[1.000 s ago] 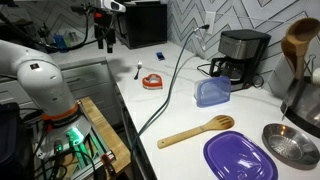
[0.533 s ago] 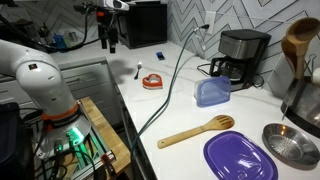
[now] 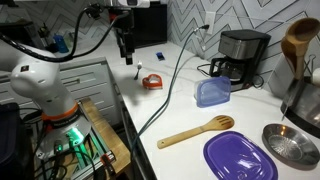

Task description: Pick up the wooden spoon and put it in the utensil holder

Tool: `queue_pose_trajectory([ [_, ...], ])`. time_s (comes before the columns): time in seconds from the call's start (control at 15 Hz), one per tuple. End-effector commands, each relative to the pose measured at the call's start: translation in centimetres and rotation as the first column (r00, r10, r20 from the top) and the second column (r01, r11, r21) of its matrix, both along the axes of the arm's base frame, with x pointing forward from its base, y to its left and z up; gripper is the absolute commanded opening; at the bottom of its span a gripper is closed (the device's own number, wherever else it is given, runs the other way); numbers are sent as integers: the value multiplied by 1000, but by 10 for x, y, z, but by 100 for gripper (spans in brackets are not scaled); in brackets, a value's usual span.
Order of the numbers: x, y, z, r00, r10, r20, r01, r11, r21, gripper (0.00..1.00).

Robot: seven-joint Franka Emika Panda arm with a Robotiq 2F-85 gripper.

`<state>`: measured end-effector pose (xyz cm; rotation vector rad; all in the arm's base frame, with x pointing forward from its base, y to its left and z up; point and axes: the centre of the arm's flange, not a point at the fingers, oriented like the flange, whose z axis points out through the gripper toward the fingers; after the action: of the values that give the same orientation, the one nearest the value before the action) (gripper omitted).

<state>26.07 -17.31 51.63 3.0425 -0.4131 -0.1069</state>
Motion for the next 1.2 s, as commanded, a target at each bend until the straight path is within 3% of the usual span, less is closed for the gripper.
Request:
queue_pose_trajectory([
  [0.0, 8, -70, -7, 995, -82, 64, 82, 997, 4, 100],
  [0.2, 16, -110, -13, 982, -130, 137, 129, 991, 21, 100],
  [0.4, 28, -143, -22, 974, -161, 162, 158, 987, 26, 100],
  [0.8, 29, -191, -44, 975, -208, 80, 209, 978, 3, 100],
  [0.87, 25, -168, -37, 977, -189, 97, 191, 982, -8, 100],
  [1.13, 28, -182, -44, 975, -210, 71, 211, 977, -13, 100],
])
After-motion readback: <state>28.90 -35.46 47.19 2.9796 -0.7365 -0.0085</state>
